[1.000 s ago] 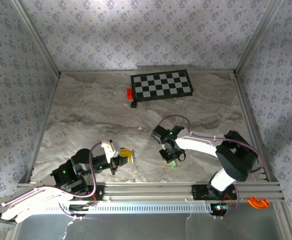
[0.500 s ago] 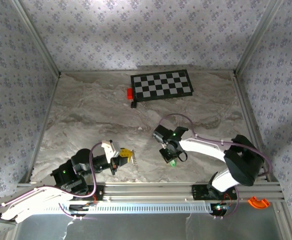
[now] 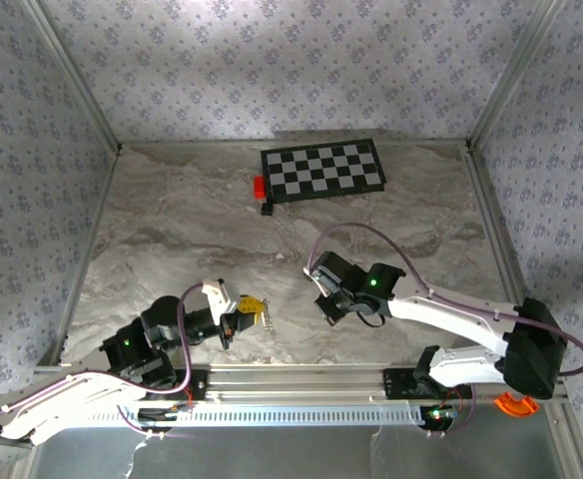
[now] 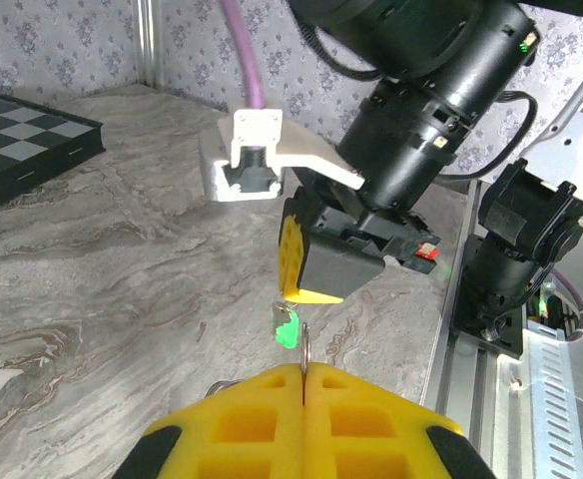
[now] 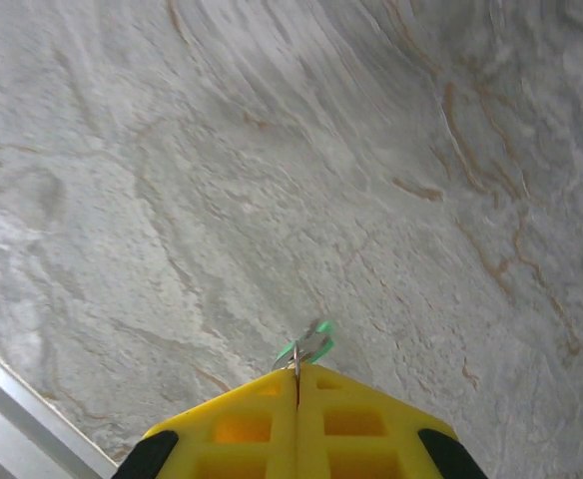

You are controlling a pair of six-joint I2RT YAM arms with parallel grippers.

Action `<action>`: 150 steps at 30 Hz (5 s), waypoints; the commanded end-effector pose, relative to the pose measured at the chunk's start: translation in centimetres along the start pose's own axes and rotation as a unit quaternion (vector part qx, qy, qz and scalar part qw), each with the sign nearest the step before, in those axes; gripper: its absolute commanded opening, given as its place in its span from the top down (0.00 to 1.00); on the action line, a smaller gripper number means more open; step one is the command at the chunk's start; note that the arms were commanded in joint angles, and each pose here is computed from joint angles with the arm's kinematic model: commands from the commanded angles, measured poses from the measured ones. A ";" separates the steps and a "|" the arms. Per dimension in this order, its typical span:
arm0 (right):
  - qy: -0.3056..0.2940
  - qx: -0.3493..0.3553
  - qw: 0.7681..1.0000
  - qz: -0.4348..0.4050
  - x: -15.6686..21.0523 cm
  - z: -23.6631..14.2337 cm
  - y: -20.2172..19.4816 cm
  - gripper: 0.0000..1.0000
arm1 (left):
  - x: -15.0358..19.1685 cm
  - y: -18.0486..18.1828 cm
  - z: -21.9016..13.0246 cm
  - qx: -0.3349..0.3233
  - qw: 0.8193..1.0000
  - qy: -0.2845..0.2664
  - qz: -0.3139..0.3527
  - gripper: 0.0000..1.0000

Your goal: Put the keys on the keyring

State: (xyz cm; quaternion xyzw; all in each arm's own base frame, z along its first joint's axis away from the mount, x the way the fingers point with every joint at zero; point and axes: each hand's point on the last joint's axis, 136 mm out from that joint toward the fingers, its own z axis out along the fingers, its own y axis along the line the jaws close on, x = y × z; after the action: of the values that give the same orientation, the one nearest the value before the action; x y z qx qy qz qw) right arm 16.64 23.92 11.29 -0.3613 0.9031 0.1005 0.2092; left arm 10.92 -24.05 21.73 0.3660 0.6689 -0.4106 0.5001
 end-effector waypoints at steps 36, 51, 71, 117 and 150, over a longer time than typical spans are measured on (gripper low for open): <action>-0.222 -0.252 0.923 -0.187 -3.5 -15.6 8.8 1.00 | -6.6 -4.3 -1.9 0.094 0.994 -0.047 0.030 1.00; -0.216 -0.241 0.919 -0.227 -4.3 -17.4 10.1 1.00 | -7.6 -7.1 -2.0 0.167 0.983 -0.053 0.064 1.00; -0.227 -0.172 0.926 -0.249 -6.0 -16.3 10.9 1.00 | -7.2 -6.5 -1.1 0.148 0.986 -0.039 0.068 1.00; -0.211 -0.184 0.926 -0.252 -6.0 -15.6 12.1 1.00 | -6.8 -6.3 -0.4 0.144 0.986 -0.041 0.068 1.00; -0.234 -0.176 0.924 -0.247 -7.0 -15.9 12.0 1.00 | -6.5 -6.1 -0.1 0.138 0.987 -0.036 0.067 1.00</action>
State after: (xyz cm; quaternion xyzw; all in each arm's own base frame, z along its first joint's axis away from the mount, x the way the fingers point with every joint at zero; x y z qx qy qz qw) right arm 7.66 31.13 27.36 -0.5795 0.6869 0.2767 0.3402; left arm 7.15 -26.83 27.26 0.4625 0.5866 -0.4683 0.4720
